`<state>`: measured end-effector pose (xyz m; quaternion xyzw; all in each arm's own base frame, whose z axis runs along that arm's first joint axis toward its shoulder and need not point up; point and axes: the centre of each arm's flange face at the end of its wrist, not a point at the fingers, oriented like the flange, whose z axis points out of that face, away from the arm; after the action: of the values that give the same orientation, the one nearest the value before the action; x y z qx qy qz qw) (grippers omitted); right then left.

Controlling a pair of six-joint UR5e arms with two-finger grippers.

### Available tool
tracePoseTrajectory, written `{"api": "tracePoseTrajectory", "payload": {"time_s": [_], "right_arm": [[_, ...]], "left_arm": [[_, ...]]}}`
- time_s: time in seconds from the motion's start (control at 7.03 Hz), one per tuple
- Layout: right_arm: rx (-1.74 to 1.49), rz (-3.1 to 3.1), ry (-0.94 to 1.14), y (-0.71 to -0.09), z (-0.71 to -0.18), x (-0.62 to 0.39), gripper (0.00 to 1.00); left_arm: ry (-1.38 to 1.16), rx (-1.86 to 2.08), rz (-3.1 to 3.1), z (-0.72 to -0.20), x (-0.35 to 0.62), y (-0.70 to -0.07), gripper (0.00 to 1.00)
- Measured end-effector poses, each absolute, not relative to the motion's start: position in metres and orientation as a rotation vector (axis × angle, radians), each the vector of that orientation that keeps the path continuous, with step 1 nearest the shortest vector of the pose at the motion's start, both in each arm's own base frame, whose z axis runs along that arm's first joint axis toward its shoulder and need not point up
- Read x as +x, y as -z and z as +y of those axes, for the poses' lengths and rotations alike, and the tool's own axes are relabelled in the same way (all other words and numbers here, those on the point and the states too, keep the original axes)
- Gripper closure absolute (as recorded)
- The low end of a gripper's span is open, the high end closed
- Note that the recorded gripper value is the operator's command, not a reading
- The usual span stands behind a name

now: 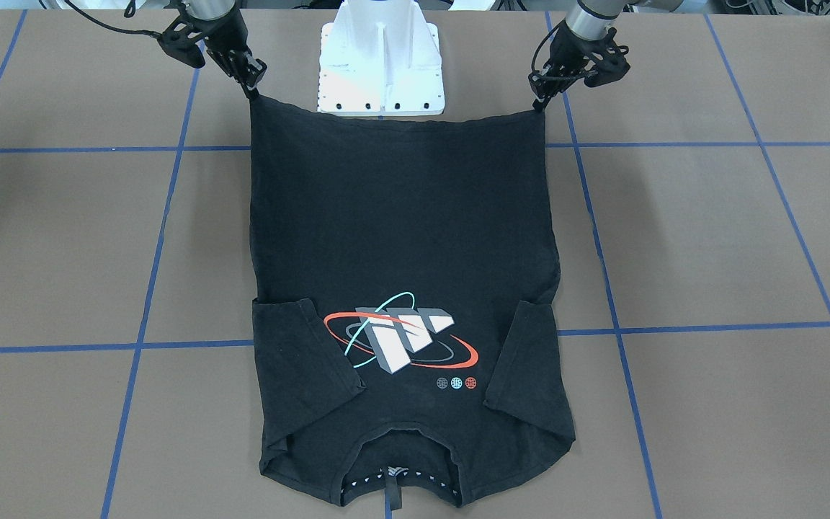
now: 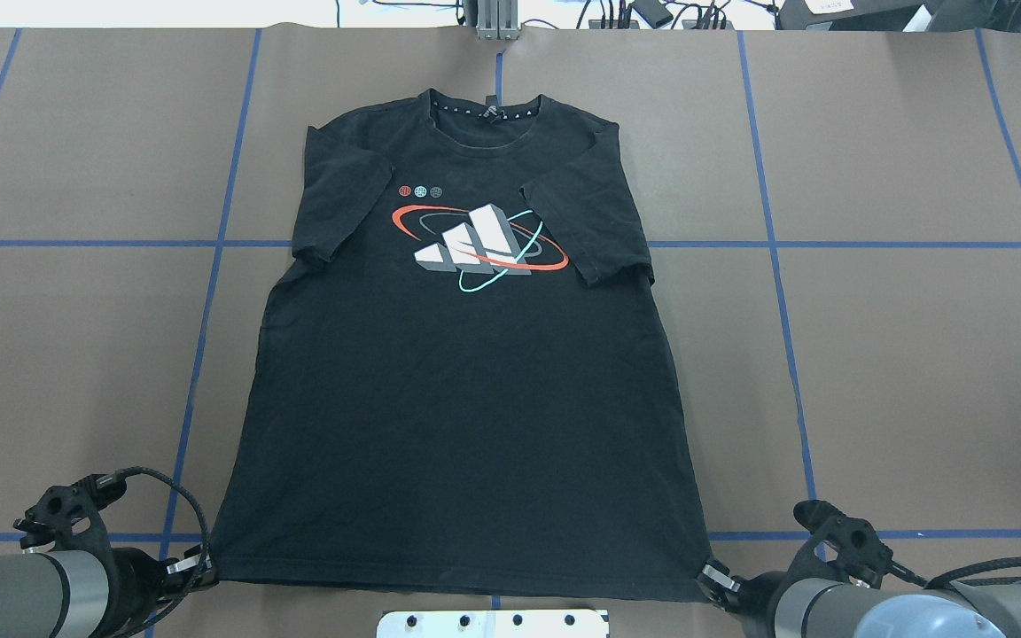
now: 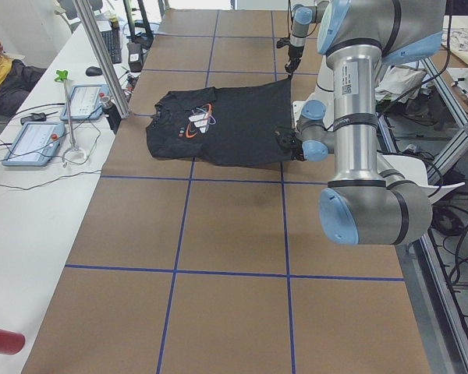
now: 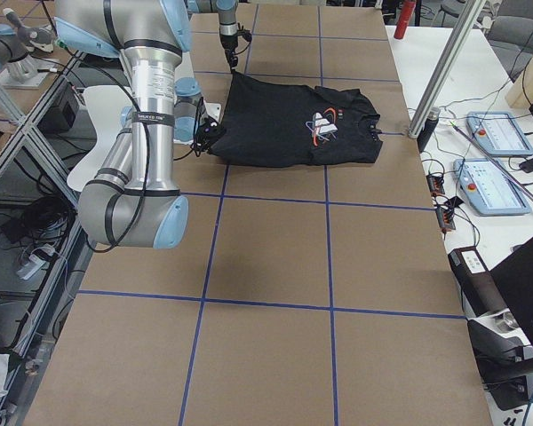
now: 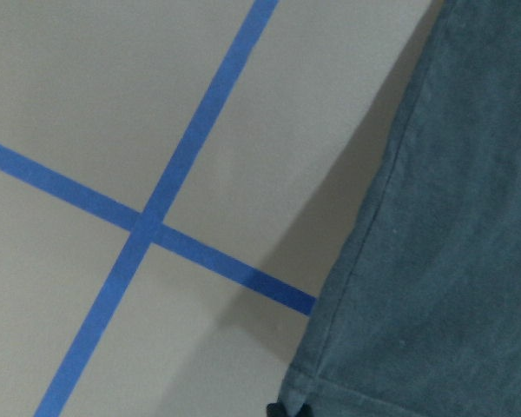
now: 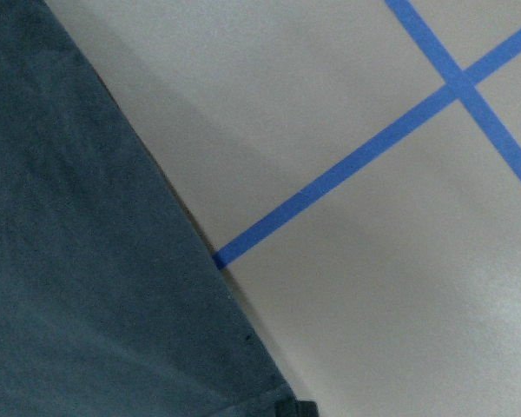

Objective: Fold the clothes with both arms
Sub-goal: 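Move the left gripper to the hem corner and grasp both hem corners, then lift the hem with both grippers and fold it toward the collar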

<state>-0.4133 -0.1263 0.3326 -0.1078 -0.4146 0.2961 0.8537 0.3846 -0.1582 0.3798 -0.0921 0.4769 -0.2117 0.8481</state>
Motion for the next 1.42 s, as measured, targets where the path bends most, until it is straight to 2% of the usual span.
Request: {"api": "tracePoseTrajectory", "payload": {"time_s": [0.28,0.57,1.0,1.42], "right_arm": [[-0.305,-0.871,-0.576,-0.316,-0.115,-0.374,1.00],[-0.356,-0.871,-0.593,-0.306,-0.132,-0.344,1.00],[-0.386,-0.908,-0.712,-0.305,-0.240,-0.286,1.00],[-0.279,-0.874,-0.814,-0.291,-0.391,-0.322,1.00]], "left_arm": [[0.404,-0.265,1.108,-0.152,0.357,-0.322,1.00],[0.401,-0.296,1.163,-0.162,0.335,-0.289,1.00],[0.496,-0.228,1.271,-0.232,0.322,-0.259,1.00],[0.638,-0.050,1.284,-0.355,0.348,-0.255,1.00]]}}
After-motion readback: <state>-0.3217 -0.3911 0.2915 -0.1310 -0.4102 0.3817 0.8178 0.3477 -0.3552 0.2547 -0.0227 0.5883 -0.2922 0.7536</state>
